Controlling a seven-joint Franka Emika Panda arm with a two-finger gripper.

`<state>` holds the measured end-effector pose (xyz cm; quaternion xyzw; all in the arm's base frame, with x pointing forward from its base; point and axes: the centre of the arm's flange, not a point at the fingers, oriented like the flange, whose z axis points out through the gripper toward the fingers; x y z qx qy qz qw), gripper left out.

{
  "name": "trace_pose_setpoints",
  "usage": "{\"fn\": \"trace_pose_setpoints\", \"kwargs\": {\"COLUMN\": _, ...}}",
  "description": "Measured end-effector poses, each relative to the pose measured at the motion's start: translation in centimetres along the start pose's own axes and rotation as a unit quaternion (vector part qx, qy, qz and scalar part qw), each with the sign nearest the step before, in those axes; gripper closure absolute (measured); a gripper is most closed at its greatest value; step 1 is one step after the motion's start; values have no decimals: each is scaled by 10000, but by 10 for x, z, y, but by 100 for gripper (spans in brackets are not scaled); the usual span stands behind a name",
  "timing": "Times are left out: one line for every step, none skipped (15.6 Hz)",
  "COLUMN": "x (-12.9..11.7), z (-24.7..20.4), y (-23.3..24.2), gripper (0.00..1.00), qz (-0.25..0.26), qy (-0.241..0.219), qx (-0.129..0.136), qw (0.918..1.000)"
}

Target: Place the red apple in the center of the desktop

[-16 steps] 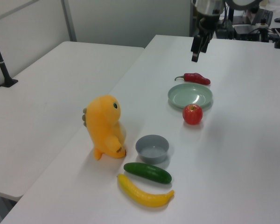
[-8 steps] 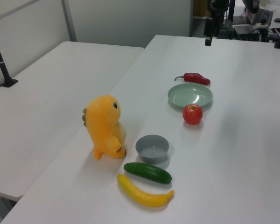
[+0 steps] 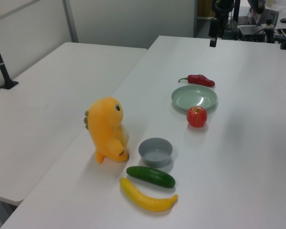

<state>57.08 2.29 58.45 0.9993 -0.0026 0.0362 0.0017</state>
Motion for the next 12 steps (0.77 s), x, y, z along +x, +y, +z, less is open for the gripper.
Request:
{"fn": "trace_pose_setpoints", "kwargs": {"x": 0, "z": 0, "y": -1, "gripper": 0, "qz": -84, "qy": -1, "qx": 1, "qw": 10000}}
{"fn": "trace_pose_setpoints", "kwargs": {"x": 0, "z": 0, "y": -2, "gripper": 0, "qz": -137, "qy": -2, "qx": 2, "qw": 9999}}
{"fn": "trace_pose_setpoints", "kwargs": {"x": 0, "z": 1, "y": -4, "gripper": 0, "qz": -218, "qy": -6, "qx": 3, "qw": 9998}}
{"fn": "trace_pose_setpoints", "kwargs": {"x": 0, "z": 2, "y": -8, "gripper": 0, "qz": -297, "qy": -14, "qx": 6, "qw": 9996}}
{"fn": "trace_pose_setpoints", "kwargs": {"x": 0, "z": 2, "y": -12, "gripper": 0, "qz": -351, "qy": -22, "qx": 8, "qw": 9994}}
{"fn": "trace_pose_setpoints", "kwargs": {"x": 0, "z": 4, "y": -18, "gripper": 0, "qz": -419, "qy": -31, "qx": 12, "qw": 9991}}
{"fn": "trace_pose_setpoints", "kwargs": {"x": 0, "z": 5, "y": -25, "gripper": 0, "qz": -478, "qy": -43, "qx": 16, "qw": 9988}}
{"fn": "trace_pose_setpoints", "kwargs": {"x": 0, "z": 6, "y": -30, "gripper": 0, "qz": -524, "qy": -57, "qx": 18, "qw": 9986}}
{"fn": "trace_pose_setpoints", "kwargs": {"x": -1, "z": 8, "y": -35, "gripper": 0, "qz": -561, "qy": -71, "qx": 20, "qw": 9984}}
{"fn": "trace_pose_setpoints", "kwargs": {"x": 0, "z": 9, "y": -38, "gripper": 0, "qz": -590, "qy": -82, "qx": 21, "qw": 9982}}
{"fn": "trace_pose_setpoints", "kwargs": {"x": 0, "z": 10, "y": -40, "gripper": 0, "qz": -603, "qy": -92, "qx": 22, "qw": 9981}}
{"fn": "trace_pose_setpoints", "kwargs": {"x": 0, "z": 11, "y": -39, "gripper": 0, "qz": -597, "qy": -94, "qx": 21, "qw": 9982}}
